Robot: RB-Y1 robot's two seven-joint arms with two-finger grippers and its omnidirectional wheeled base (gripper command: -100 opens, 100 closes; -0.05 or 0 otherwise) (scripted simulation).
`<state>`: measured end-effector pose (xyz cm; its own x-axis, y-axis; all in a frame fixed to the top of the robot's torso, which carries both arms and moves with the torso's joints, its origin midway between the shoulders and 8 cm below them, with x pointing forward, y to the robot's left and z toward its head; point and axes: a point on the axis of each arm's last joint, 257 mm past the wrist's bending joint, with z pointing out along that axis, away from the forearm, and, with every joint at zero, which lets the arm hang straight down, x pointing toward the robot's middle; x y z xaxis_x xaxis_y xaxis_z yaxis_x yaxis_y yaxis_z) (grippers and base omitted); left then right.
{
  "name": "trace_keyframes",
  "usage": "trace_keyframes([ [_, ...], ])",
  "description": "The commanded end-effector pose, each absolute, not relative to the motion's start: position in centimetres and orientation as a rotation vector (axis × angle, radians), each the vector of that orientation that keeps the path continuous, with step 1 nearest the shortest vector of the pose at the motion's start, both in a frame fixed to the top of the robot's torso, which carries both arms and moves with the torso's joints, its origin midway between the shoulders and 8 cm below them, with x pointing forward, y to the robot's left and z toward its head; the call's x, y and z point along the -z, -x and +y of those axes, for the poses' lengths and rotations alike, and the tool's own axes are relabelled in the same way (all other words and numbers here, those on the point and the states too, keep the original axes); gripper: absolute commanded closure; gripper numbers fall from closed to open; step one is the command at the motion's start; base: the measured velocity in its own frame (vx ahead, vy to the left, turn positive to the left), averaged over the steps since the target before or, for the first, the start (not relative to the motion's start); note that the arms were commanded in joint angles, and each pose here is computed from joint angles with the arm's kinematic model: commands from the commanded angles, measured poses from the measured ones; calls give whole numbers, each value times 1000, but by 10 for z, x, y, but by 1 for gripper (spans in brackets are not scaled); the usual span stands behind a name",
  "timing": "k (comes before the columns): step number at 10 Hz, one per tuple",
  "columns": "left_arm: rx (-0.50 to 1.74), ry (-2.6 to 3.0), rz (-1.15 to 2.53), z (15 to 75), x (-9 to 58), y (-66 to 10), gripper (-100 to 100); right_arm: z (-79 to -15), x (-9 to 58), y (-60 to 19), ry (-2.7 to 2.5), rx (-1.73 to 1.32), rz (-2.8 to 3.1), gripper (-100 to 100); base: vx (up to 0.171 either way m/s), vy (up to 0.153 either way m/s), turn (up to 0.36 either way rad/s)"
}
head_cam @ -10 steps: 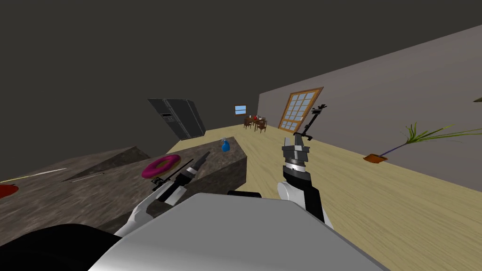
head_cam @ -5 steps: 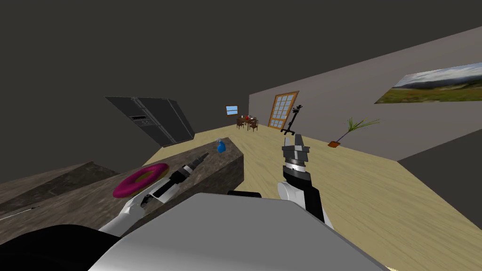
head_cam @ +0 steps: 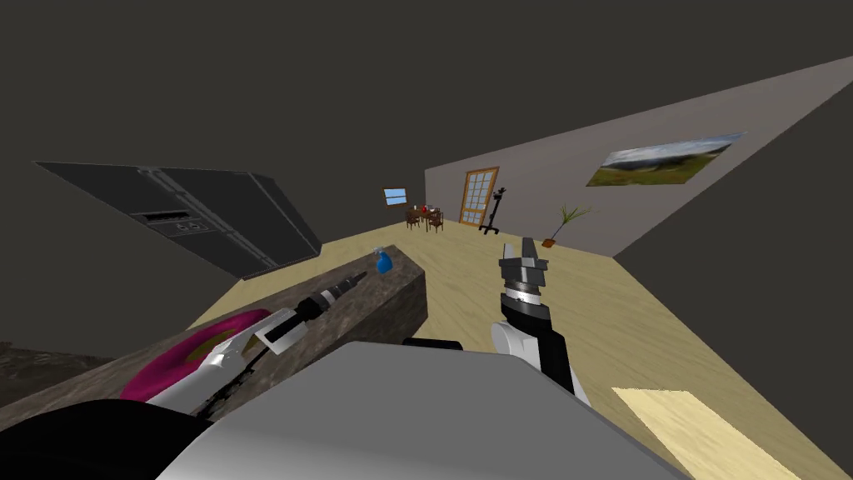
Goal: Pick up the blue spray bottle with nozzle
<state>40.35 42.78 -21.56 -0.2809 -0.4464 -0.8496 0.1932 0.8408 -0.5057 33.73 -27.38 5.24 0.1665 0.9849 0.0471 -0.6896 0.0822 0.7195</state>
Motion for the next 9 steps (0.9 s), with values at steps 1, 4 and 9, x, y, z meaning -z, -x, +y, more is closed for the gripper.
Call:
trace_keyframes([
  [1, 571, 143, 1798, 443, 220, -405, -100, -274, -52, -337, -698, -1340, 526, 0, -56, 90, -422],
  [4, 491, 54, 1861, 461, 221, -409, -100, -274, -52, -337, -698, -1340, 526, 0, -42, 55, -250],
  [9, 333, -132, 1972, 493, 222, -413, -100, -274, -52, -337, -698, -1340, 527, 0, -43, 81, -386],
])
